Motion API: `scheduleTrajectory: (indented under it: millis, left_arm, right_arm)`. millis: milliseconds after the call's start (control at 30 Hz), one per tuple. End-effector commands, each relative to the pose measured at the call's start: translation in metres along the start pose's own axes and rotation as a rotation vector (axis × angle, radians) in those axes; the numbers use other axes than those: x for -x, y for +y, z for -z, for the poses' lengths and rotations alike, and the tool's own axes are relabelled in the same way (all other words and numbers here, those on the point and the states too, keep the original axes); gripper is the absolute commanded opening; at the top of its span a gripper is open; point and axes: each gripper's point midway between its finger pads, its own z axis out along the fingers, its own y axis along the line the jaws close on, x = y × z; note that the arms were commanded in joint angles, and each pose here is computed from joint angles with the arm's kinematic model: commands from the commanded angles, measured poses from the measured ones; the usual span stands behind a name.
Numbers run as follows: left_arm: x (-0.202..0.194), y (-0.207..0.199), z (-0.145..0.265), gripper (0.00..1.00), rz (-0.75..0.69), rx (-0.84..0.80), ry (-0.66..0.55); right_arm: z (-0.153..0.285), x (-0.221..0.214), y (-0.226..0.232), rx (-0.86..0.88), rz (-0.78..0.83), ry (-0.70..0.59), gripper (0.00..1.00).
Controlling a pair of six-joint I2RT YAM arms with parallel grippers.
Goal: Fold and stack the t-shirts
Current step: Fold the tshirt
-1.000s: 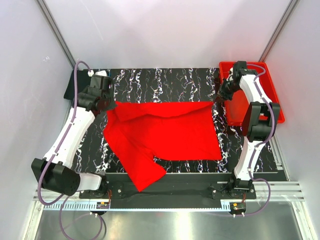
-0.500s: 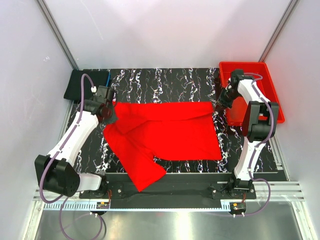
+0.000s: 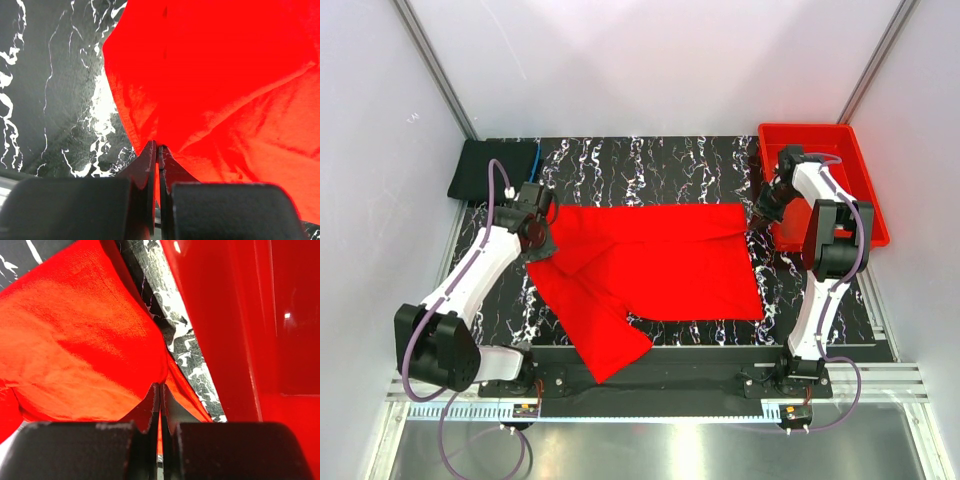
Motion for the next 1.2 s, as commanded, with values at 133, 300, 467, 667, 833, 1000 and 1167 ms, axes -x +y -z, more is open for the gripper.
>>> scheduleTrajectory:
  millis: [133, 300, 467, 667, 833, 1000, 1167]
  left_arm:
    - [-0.013, 0.005, -0.002, 0.0, 0.047, 0.0, 0.008]
    - [-0.03, 0.008, -0.001, 0.0, 0.085, -0.021, 0.026]
    - [-0.032, 0.011, -0.003, 0.08, 0.07, 0.002, 0.041]
    - [-0.014, 0.008, 0.018, 0.84, 0.093, -0.03, -0.026]
    - [0.048, 0.004, 0.043, 0.94, 0.059, -0.055, -0.214]
    - [0.149, -0.014, 0.017, 0.74, 0.121, -0.15, -0.323]
    - [0.195, -0.017, -0.054, 0.57, 0.165, -0.133, -0.235]
  right_arm:
    - [-0.001, 0.006, 0.002, -0.014, 0.022, -0.026, 0.02]
    - [-0.002, 0.005, 0.002, -0.015, 0.022, -0.026, 0.03]
    - [-0.002, 0.004, 0.002, -0.018, 0.02, -0.023, 0.06]
    - [0.004, 0.002, -0.003, -0.051, 0.023, -0.034, 0.29]
    - [0.037, 0.039, 0.021, 0.004, 0.041, -0.205, 0.57]
    - [0.041, 0.088, 0.066, 0.123, 0.088, -0.316, 0.62]
    - [0.039, 0.123, 0.079, 0.098, 0.091, -0.338, 0.62]
